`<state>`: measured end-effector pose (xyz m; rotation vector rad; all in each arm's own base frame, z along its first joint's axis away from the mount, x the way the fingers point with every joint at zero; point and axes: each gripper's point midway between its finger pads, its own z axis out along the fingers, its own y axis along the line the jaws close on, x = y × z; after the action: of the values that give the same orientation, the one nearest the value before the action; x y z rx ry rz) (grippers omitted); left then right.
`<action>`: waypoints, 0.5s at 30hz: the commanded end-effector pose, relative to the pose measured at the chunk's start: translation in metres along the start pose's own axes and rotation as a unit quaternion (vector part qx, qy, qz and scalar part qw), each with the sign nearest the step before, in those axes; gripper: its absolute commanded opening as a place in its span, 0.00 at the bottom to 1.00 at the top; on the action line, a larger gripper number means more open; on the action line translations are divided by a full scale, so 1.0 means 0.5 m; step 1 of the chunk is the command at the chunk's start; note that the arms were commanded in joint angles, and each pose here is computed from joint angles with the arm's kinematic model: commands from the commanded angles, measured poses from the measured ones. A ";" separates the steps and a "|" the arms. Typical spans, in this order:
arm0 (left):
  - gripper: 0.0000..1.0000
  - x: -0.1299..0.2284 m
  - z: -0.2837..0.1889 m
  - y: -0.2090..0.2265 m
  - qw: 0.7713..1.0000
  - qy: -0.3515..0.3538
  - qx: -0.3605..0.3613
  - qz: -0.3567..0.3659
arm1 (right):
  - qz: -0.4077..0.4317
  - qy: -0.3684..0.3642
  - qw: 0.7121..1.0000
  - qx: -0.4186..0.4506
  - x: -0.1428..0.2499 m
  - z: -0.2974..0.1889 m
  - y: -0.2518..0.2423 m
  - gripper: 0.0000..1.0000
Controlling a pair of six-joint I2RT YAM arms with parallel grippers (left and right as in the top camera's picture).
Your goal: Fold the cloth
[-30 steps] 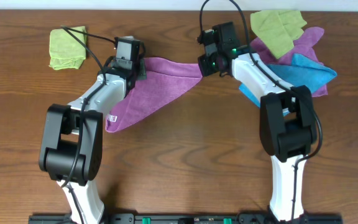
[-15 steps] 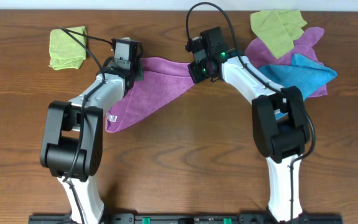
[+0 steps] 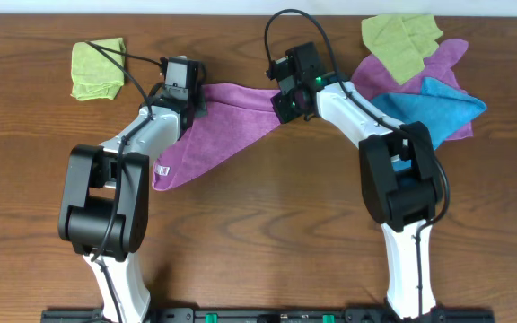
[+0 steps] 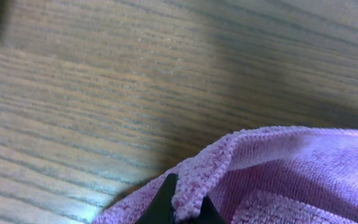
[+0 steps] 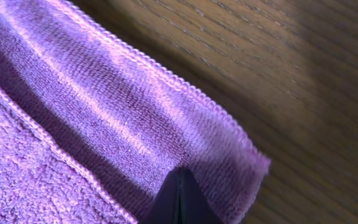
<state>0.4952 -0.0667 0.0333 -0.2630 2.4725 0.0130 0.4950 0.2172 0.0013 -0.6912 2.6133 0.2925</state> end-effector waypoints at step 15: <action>0.06 0.002 -0.004 -0.048 0.999 -0.011 0.006 -0.030 | 0.011 0.043 0.998 0.037 0.060 0.021 -0.094 0.01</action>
<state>0.4910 -0.0973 0.0339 -0.2963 2.4653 -0.0520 0.5032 0.1866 0.0005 -0.6681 2.6326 0.2597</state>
